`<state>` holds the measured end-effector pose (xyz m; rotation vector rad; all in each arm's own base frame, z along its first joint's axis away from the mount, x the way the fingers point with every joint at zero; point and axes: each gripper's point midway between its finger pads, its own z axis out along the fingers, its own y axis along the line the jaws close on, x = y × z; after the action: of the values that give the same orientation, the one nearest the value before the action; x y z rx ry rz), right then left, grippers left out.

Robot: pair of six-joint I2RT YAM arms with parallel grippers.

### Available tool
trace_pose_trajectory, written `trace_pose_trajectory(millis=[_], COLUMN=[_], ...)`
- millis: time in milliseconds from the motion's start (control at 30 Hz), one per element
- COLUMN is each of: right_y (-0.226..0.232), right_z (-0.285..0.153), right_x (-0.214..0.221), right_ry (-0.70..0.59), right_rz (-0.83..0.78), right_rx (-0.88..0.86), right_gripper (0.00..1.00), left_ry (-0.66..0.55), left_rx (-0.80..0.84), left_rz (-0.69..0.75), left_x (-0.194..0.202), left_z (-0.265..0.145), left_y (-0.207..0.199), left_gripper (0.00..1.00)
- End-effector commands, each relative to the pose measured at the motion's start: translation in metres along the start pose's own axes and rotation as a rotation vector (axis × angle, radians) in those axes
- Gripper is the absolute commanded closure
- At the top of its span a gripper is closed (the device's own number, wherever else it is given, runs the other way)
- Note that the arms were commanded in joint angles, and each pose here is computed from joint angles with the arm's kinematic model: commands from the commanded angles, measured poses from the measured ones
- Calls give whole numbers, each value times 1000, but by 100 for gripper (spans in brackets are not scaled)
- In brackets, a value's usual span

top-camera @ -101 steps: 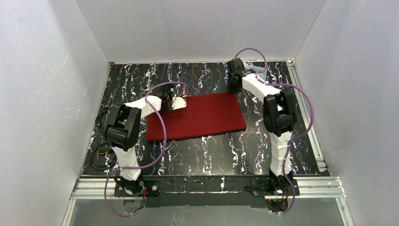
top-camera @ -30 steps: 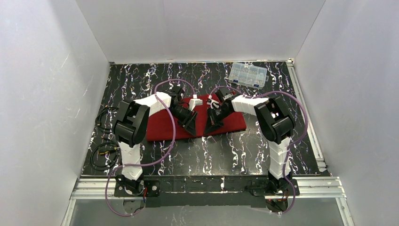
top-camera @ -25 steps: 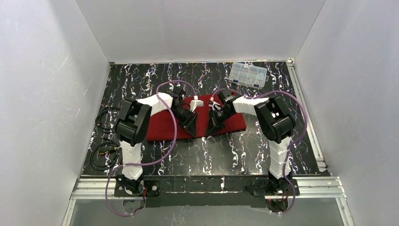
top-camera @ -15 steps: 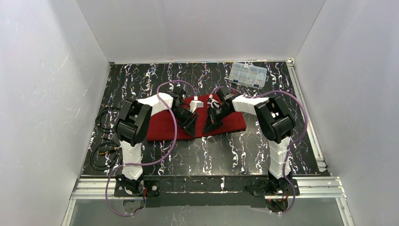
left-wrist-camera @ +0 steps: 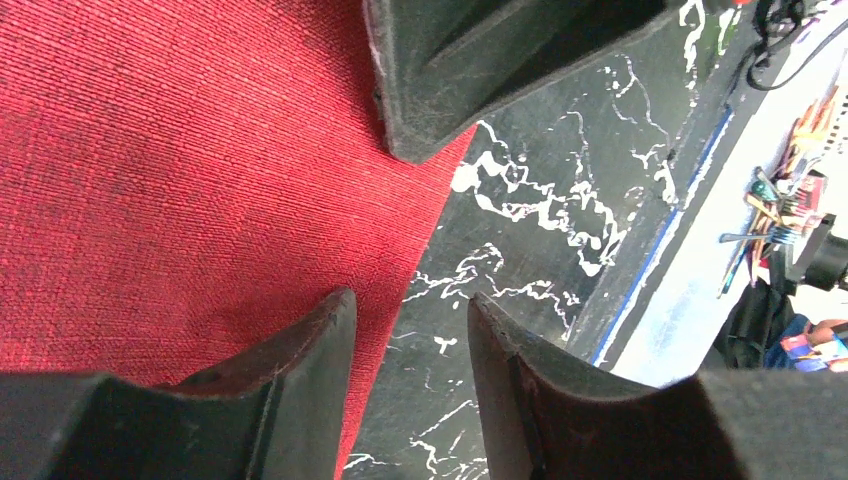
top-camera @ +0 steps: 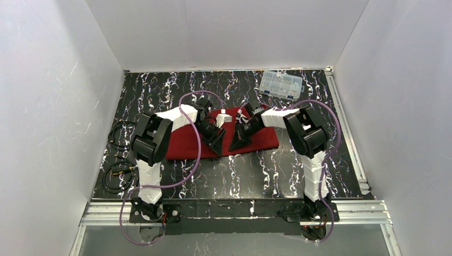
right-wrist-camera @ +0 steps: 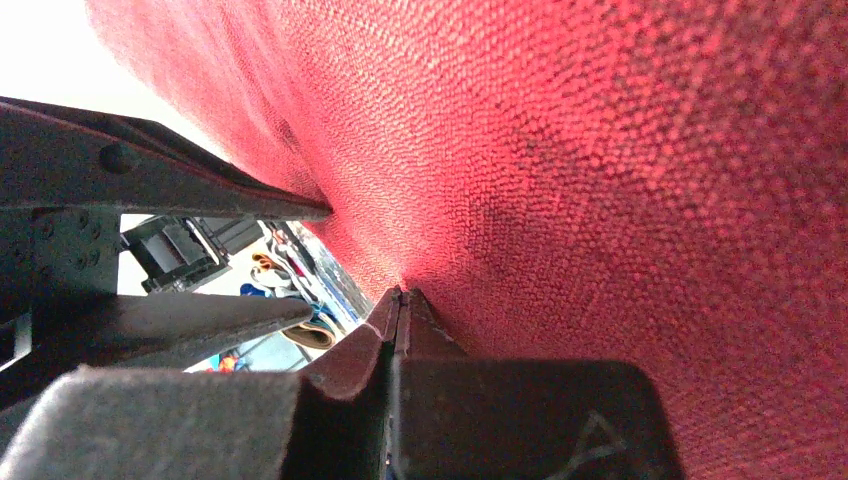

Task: Fold the napkin into a case and place the utensils inside
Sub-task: Smooth out the rectangle-folded napkin at the center of the board.

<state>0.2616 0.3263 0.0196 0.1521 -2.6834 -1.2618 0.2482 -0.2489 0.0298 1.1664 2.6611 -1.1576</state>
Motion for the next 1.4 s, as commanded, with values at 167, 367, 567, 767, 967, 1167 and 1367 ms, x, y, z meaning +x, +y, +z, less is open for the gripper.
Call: trace_pose_trajectory(millis=[167, 367, 567, 767, 967, 1167, 1367], right_y=[-46, -51, -53, -53, -52, -51, -53], right_z=[5, 4, 3, 0, -2, -5, -9], right_x=[-6, -4, -2, -5, -6, -7, -5], right_ry=[-42, -44, -58, -76, -90, -101, -108], right_rz=[40, 42, 42, 40, 44, 38, 41], right_rx=[158, 175, 187, 200, 206, 218, 232], right_gripper=[99, 99, 99, 99, 99, 99, 99], left_ry=[-116, -56, 23, 142, 212, 250, 260], left_rx=[200, 269, 263, 148, 82, 141, 187], left_rz=[-64, -215, -328, -350, -345, -457, -555], left_x=[-40, -32, -16, 12, 41, 71, 95], left_z=[-26, -2, 13, 9, -20, -49, -67], left_y=[-60, -48, -34, -14, -2, 9, 19], left_gripper=[54, 55, 58, 60, 60, 60, 60])
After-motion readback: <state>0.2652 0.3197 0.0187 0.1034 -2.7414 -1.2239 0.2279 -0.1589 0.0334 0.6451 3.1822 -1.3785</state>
